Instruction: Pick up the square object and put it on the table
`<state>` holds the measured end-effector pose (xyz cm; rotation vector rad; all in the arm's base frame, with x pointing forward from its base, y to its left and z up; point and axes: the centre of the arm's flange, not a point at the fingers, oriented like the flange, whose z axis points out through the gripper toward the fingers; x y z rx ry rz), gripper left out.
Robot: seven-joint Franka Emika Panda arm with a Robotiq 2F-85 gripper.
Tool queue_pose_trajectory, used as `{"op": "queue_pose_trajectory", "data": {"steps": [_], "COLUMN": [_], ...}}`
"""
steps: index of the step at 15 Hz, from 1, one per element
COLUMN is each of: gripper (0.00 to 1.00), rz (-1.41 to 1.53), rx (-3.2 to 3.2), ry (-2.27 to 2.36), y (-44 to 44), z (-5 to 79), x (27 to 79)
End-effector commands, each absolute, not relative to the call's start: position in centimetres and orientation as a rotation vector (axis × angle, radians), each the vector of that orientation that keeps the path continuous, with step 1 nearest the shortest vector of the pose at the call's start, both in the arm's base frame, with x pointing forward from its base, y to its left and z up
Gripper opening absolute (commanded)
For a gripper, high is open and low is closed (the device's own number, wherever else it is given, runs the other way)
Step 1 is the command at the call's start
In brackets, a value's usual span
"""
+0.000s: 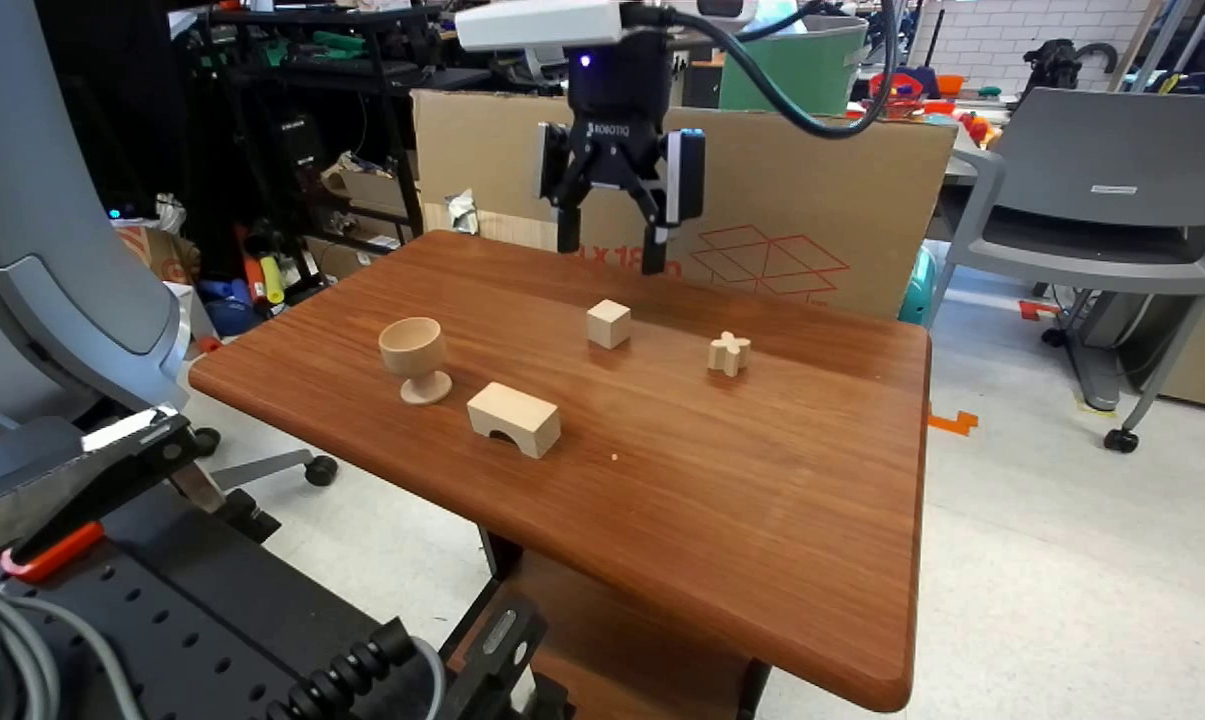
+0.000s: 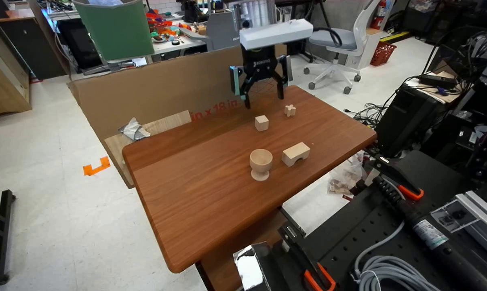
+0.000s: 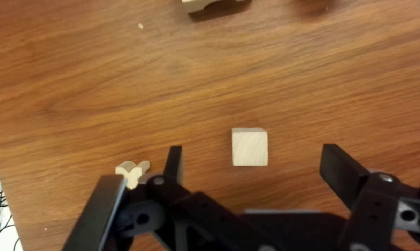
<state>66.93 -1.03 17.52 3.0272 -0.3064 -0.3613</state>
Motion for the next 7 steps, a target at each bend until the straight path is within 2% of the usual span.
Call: {"op": "queue_pose_trajectory", "data": {"steps": [1,4,5,7], "gripper": [1.0,1.0,1.0,1.0], "rz": [-0.363,-0.3,-0.317,-0.301], "rx": [3.062,3.038,3.047,3.05], "ry": [-0.372,-0.418,-0.375,-0.396], "y": [-2.0,-2.4,-2.2,-2.4], "z": [24.6,29.0,25.5,27.8], "x": [61.3,58.0,62.5,60.6]}}
